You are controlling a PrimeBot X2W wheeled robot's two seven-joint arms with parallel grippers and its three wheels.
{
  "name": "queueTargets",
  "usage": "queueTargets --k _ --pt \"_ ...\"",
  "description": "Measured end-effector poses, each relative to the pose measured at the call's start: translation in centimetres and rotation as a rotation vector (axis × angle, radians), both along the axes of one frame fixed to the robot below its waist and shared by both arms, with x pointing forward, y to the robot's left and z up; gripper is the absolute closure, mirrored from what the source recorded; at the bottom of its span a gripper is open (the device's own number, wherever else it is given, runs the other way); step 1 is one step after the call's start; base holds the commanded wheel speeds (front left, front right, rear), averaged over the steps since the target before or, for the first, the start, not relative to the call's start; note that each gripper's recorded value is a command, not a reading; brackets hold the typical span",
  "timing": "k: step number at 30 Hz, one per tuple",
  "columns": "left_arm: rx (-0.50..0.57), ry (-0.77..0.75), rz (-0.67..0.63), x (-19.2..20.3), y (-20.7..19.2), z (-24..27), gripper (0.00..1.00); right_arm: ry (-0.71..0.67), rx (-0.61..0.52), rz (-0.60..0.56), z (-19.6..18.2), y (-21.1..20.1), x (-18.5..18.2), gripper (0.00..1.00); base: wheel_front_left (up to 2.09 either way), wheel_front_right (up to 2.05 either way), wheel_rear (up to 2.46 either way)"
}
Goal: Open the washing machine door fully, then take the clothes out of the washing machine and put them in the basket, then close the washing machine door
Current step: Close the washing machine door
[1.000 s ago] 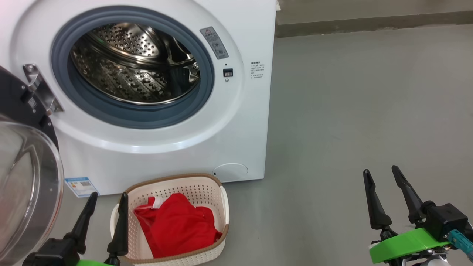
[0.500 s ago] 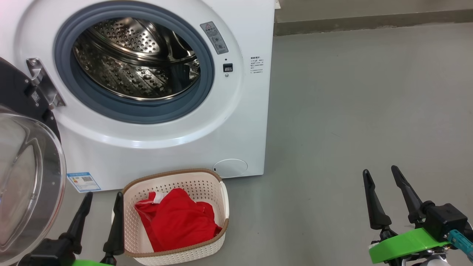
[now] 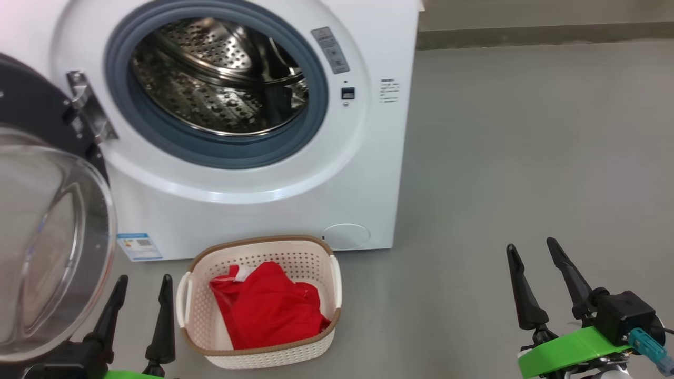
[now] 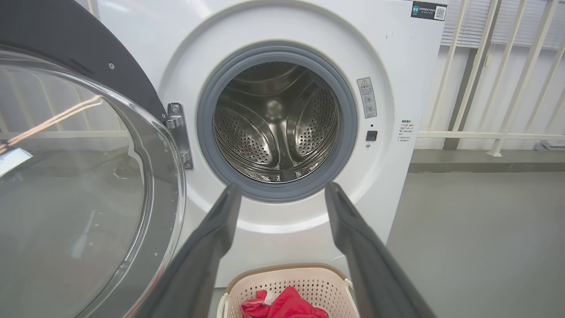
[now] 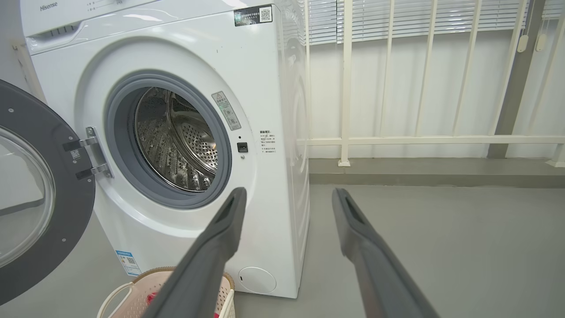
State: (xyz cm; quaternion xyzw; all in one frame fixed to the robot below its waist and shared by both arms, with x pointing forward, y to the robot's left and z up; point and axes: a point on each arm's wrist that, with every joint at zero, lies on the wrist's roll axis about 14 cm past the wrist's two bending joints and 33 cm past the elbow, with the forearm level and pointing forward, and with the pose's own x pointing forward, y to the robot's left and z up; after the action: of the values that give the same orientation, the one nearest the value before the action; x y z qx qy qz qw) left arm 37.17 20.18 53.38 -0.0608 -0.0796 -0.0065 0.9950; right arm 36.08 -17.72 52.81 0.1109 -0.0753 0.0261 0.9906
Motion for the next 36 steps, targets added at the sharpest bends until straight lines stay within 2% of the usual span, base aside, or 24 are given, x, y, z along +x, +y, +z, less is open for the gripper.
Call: queueTargets --k 20,36 --pt "-0.006 -0.039 0.241 -5.2 7.1 1.0 0.00 0.001 -0.002 0.270 0.1 9.2 2.9 0.00 0.00 0.00 0.00" --pt "0.015 -0.028 0.431 -10.7 11.9 0.8 0.00 0.002 0.003 0.498 0.1 17.3 3.4 0.00 0.00 0.00 0.00"
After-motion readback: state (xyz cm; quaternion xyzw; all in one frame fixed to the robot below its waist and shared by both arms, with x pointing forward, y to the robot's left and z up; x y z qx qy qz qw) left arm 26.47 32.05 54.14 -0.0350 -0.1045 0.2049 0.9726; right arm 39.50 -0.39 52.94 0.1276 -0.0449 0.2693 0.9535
